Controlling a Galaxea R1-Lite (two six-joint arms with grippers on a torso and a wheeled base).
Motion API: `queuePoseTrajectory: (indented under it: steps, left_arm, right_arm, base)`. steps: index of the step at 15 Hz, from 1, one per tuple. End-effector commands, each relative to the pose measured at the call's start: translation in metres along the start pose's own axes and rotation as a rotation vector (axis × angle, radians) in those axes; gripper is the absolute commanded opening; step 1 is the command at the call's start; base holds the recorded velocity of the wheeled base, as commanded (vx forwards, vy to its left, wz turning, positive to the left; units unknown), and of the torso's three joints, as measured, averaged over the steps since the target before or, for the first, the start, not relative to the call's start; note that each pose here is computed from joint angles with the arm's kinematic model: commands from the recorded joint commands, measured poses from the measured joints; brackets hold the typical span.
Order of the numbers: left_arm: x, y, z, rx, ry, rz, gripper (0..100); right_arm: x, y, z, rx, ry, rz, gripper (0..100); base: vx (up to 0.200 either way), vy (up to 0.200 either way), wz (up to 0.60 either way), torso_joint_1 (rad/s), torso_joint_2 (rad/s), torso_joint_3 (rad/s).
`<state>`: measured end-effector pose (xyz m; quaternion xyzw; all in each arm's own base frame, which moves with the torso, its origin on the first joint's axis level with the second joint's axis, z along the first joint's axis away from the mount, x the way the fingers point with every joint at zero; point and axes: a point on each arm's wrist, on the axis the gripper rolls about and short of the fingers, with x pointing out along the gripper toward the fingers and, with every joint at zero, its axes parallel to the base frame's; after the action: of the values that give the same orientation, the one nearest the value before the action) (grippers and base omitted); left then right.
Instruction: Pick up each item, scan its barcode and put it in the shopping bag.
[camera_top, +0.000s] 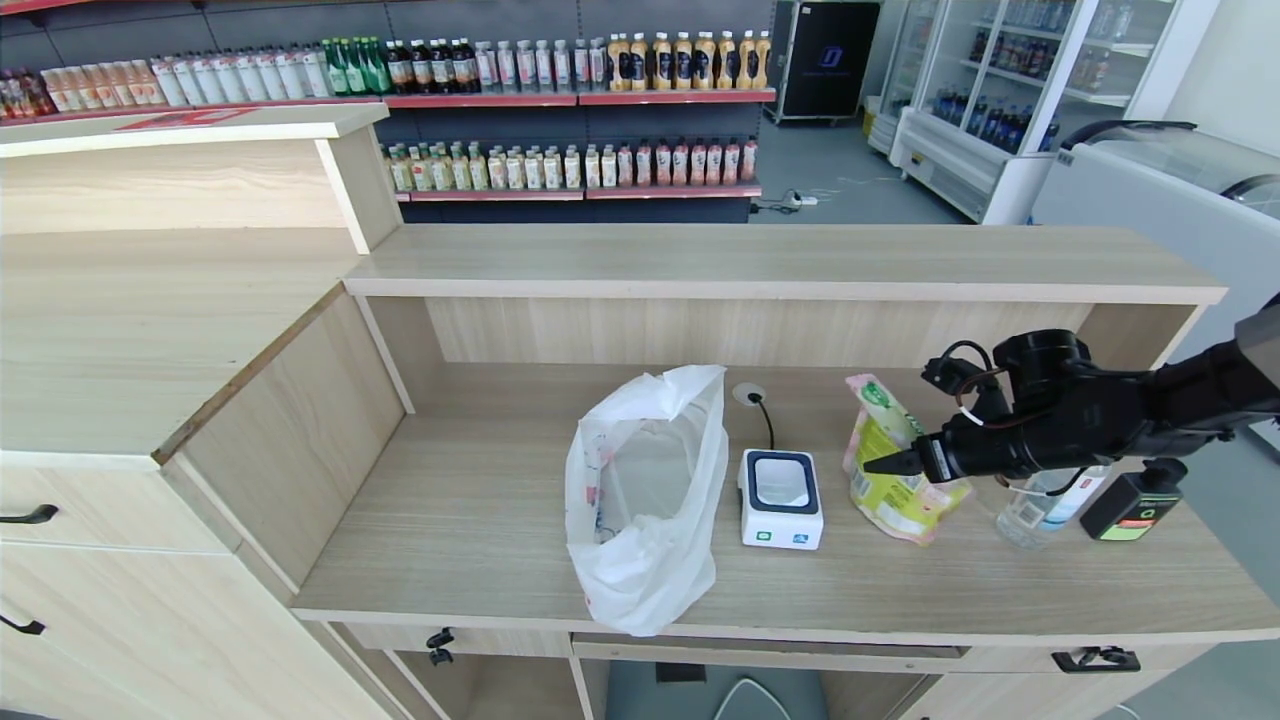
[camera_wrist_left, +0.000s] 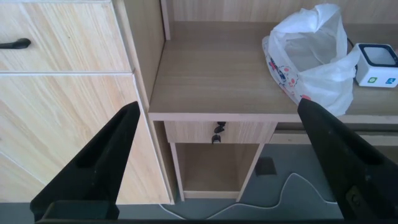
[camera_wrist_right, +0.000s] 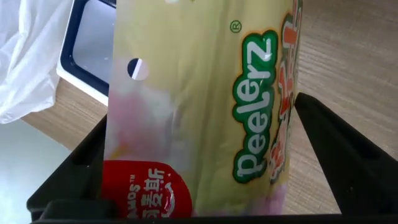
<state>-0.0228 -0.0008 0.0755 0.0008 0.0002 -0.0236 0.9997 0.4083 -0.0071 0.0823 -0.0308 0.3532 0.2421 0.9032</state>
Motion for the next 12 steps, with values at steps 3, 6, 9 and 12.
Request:
queuePoseTrajectory:
  steps: [3,6,9,12]
  left_arm:
    - [0.0,0.0,0.0,0.0,0.001,0.0,100]
    - [0.0,0.0,0.0,0.0,0.001,0.001,100]
    - [0.0,0.0,0.0,0.0,0.001,0.0,100]
    - [0.0,0.0,0.0,0.0,0.001,0.0,100]
  right_arm:
    - [0.004,-0.006,-0.003,0.01,-0.003,0.016,0]
    - [0.01,-0.004,-0.002,-0.008,-0.021,0.016,0]
    - [0.006,-0.002,-0.008,-0.001,-0.007,0.013,0]
    - [-0.022,0.003,-0.012,0.022,-0.016,0.012,0]
  base:
    - [0.0,0.0,0.0,0.0,0.0,0.0]
    - [0.0,0.0,0.0,0.0,0.0,0.0]
    - [0.0,0.0,0.0,0.0,0.0,0.0]
    - [0.0,0.0,0.0,0.0,0.0,0.0]
